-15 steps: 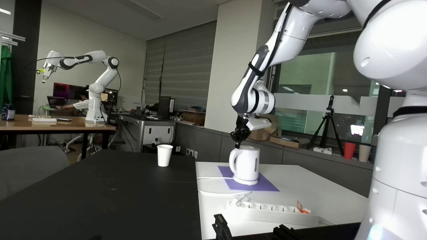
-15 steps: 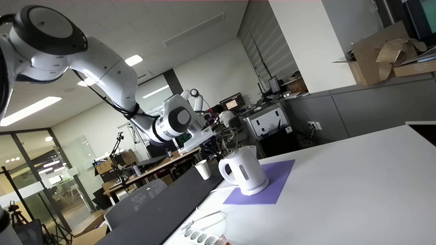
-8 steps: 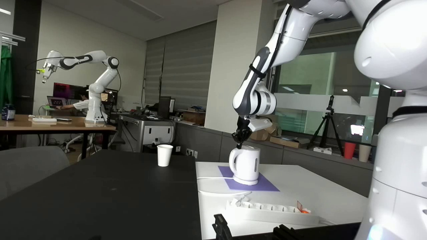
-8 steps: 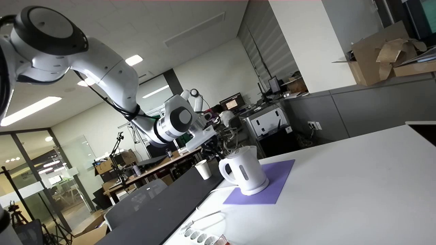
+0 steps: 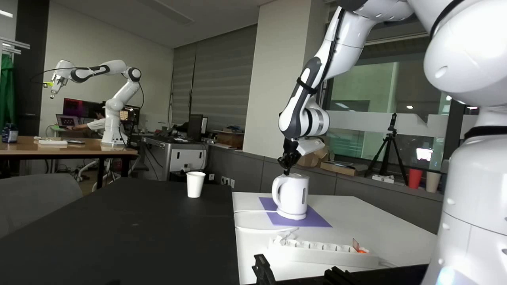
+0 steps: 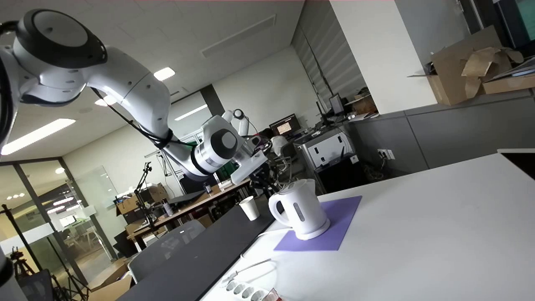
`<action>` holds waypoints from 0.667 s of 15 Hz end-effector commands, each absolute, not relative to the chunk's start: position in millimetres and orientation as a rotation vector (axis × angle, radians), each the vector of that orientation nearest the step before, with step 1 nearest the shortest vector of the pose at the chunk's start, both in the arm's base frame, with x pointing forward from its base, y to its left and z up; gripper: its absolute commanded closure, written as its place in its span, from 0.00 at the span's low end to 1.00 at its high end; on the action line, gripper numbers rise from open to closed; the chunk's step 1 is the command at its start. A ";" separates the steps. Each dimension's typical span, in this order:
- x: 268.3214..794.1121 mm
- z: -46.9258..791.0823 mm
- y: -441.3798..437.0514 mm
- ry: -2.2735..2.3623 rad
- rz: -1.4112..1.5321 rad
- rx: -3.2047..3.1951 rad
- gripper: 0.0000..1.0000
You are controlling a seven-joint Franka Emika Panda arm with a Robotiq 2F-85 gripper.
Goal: Turn on the kettle
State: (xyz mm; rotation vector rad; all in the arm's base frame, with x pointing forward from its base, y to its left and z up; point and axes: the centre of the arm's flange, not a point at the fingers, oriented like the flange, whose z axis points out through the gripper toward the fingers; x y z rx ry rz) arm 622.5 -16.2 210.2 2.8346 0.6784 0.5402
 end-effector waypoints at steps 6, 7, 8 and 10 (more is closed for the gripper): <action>632.3 277.7 -0.5 0.700 0.556 2.835 0.74; 631.1 282.0 1.5 0.691 0.489 2.829 0.67; 630.0 286.0 2.1 0.692 0.435 2.833 0.61; 627.4 294.7 -0.4 0.693 0.346 2.833 0.47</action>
